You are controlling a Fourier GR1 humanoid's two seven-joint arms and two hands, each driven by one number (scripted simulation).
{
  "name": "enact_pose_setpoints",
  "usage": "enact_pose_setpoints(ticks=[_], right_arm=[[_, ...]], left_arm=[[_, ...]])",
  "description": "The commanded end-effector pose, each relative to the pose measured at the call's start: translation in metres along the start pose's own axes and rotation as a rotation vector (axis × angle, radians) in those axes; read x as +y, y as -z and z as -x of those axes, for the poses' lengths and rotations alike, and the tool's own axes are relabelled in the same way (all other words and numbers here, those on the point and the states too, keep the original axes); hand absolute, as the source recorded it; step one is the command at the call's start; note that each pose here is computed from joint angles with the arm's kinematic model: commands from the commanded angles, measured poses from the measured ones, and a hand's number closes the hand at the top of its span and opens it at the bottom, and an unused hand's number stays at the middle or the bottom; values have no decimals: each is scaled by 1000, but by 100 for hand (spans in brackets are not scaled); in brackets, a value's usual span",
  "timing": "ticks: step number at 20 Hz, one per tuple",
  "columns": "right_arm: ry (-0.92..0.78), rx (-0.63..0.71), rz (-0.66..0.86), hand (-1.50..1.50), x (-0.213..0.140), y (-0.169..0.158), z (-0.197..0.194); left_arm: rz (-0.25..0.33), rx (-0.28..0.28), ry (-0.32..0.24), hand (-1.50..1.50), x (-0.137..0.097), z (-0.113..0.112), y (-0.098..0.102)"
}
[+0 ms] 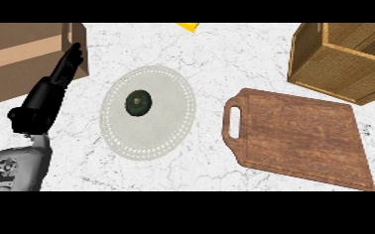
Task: Pick the cupcake from the cutting board and place it in the basket
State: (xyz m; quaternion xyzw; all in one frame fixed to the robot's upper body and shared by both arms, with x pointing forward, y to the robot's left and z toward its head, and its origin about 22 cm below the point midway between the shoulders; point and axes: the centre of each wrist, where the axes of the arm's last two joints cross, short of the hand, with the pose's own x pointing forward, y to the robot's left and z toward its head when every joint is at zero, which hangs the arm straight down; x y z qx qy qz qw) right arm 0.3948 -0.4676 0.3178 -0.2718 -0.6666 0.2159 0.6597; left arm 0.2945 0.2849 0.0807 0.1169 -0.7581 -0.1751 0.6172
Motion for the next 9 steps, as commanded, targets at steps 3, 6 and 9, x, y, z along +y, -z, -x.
enact_pose_setpoints(ticks=[3, 6, 9], right_arm=[[233, 73, 249, -150, -33, -27, 23], [289, 86, 340, -150, -60, -47, 25], [313, 102, 407, -150, -72, -71, 56]], left_arm=[[-2, -6, -22, 0, -7, -6, 0], [6, -13, -12, 0, -11, -7, 3], [3, -20, -14, 0, -6, -5, -1]])
